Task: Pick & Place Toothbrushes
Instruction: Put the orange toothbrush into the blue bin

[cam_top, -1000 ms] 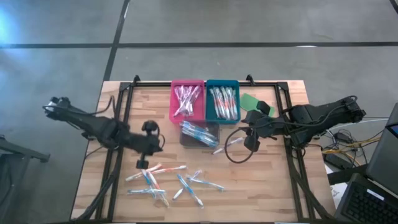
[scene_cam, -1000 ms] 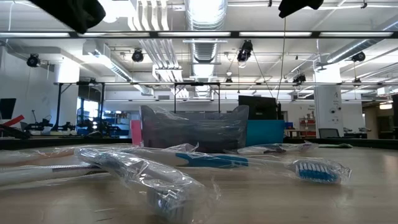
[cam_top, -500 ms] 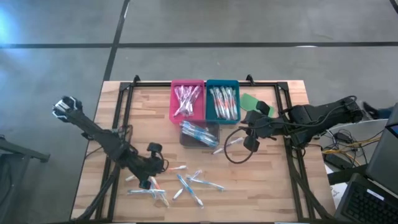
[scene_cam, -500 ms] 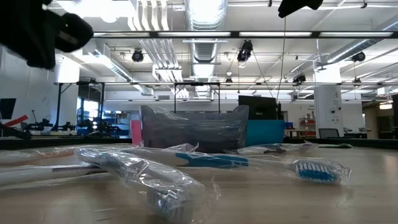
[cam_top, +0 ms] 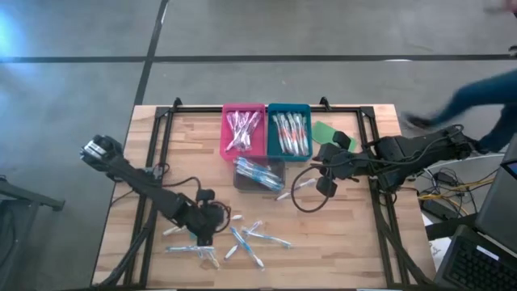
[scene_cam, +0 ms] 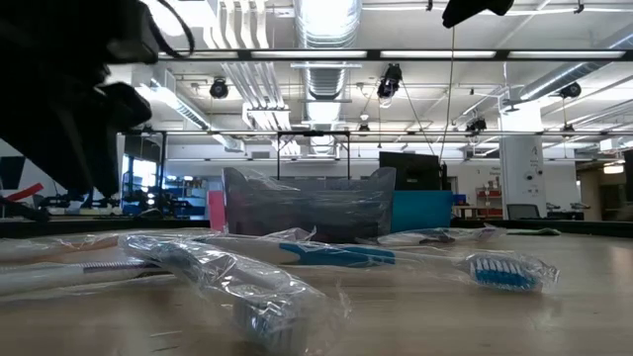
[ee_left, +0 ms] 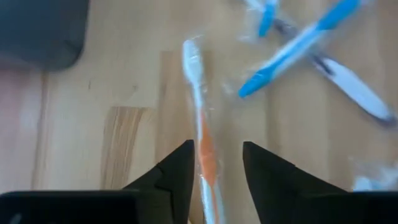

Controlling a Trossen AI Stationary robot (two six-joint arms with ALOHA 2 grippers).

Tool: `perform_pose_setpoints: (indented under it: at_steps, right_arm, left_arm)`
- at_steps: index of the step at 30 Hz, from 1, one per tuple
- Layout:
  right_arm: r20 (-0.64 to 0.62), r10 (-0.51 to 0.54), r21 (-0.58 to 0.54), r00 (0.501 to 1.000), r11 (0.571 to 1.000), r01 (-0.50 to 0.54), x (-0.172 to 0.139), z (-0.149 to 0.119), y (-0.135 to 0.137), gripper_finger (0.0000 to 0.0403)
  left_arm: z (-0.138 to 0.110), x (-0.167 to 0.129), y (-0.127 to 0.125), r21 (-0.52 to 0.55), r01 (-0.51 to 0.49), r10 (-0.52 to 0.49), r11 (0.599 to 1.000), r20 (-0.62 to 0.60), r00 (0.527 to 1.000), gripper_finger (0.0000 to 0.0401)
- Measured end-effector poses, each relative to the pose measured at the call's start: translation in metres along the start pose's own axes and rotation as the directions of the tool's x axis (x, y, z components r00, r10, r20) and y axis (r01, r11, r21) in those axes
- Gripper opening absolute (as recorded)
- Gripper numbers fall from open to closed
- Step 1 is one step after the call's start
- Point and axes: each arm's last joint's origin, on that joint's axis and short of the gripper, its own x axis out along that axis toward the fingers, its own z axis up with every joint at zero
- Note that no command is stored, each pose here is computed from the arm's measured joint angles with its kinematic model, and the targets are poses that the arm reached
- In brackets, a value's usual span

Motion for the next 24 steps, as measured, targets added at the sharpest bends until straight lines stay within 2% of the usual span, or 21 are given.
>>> perform_pose_setpoints:
  at_steps: [3, 6, 12, 19, 24]
  right_arm:
    - [0.000, 0.000, 0.000, 1.000, 1.000, 0.000, 0.000, 0.000, 0.000, 0.0088]
    - [0.000, 0.000, 0.003, 1.000, 1.000, 0.000, 0.000, 0.000, 0.000, 0.0098]
    - [0.000, 0.000, 0.000, 1.000, 1.000, 0.000, 0.000, 0.000, 0.000, 0.0118]
    - [0.000, -0.001, 0.001, 1.000, 1.000, 0.001, 0.000, 0.000, 0.000, 0.0139]
    - [0.000, -0.001, 0.002, 1.000, 1.000, 0.001, 0.000, 0.000, 0.000, 0.0150]
  left_arm:
    - [0.001, 0.010, 0.005, -0.073, -0.033, 0.031, 0.997, -0.025, 0.999, 0.0143]
    - [0.002, 0.018, 0.009, -0.098, -0.032, 0.025, 0.995, -0.066, 0.997, 0.0141]
    - [0.000, 0.028, 0.010, -0.105, 0.000, -0.014, 0.995, -0.134, 0.991, 0.0140]
    - [-0.002, 0.036, 0.010, -0.109, -0.038, 0.022, 0.993, -0.137, 0.990, 0.0130]
    - [-0.003, 0.040, 0.012, -0.111, -0.056, 0.040, 0.992, -0.143, 0.989, 0.0108]
